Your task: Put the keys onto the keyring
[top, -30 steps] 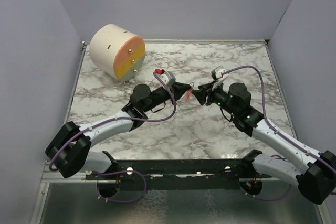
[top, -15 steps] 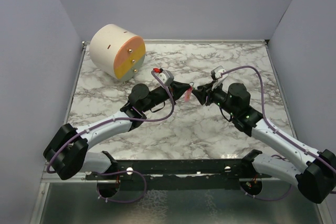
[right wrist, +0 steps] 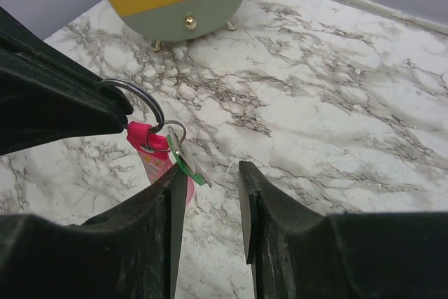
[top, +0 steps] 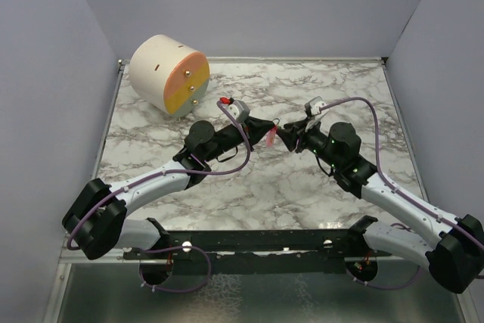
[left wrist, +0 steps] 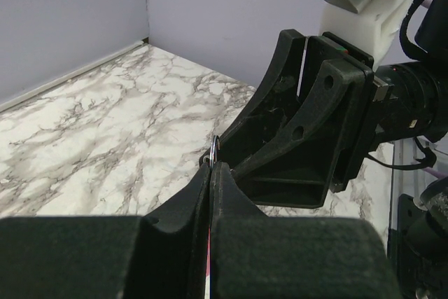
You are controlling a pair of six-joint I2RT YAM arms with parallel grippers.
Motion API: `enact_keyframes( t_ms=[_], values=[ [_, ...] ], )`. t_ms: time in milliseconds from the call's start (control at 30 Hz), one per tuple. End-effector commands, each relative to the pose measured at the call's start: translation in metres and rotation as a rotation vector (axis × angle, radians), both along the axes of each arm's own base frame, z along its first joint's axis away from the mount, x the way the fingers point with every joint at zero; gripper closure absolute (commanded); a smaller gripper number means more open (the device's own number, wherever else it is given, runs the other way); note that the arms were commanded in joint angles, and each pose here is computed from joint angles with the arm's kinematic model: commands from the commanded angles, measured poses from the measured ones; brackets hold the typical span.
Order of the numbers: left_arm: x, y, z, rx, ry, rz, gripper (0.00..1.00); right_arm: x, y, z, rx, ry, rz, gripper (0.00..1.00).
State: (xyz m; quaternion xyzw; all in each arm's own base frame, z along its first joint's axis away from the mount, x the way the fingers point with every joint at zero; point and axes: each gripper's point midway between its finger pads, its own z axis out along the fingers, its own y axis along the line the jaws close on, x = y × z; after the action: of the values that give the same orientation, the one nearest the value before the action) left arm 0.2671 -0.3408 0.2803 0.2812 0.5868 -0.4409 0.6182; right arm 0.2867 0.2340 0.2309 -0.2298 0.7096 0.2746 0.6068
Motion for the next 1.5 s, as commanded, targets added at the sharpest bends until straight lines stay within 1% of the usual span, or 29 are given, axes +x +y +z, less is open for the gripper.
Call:
enact_keyframes(
  t_ms=[0, 333, 433, 467, 600, 633, 867, 1067, 1233, 1467],
  values=[
    [-0.003, 0.001, 0.030, -0.056, -0.034, -0.011, 1.00, 0.000, 0.006, 0.005, 0.027, -0.031, 0.024, 0.65],
    [-0.005, 0.002, 0.032, -0.062, -0.036, -0.017, 1.00, 0.002, 0.009, 0.001, 0.026, -0.033, 0.034, 0.68],
    [-0.006, 0.002, 0.032, -0.063, -0.035, -0.018, 1.00, 0.001, 0.008, 0.004, 0.034, -0.048, 0.033, 0.73],
    [-0.006, 0.003, 0.033, -0.065, -0.036, -0.017, 1.00, 0.001, 0.008, 0.004, 0.035, -0.051, 0.033, 0.76],
    [-0.004, 0.006, 0.030, -0.057, -0.030, -0.001, 1.00, -0.001, 0.004, 0.008, 0.037, -0.066, 0.022, 0.97],
    [-0.003, 0.007, 0.029, -0.054, -0.028, 0.004, 1.00, -0.001, 0.003, 0.009, 0.036, -0.068, 0.019, 0.99],
    [0.007, 0.014, 0.023, -0.041, -0.013, 0.042, 1.00, -0.005, -0.005, 0.015, 0.034, -0.077, -0.004, 0.99],
    [0.020, 0.022, 0.020, -0.032, -0.001, 0.077, 1.00, 0.001, -0.011, 0.010, -0.002, -0.039, -0.051, 0.99],
    [0.025, 0.021, 0.014, -0.021, 0.012, 0.070, 1.00, 0.006, -0.013, 0.004, -0.034, -0.010, -0.071, 0.99],
    [0.026, 0.019, 0.002, -0.002, 0.037, 0.052, 1.00, 0.007, -0.017, 0.006, -0.031, -0.017, -0.095, 0.99]
  ],
)
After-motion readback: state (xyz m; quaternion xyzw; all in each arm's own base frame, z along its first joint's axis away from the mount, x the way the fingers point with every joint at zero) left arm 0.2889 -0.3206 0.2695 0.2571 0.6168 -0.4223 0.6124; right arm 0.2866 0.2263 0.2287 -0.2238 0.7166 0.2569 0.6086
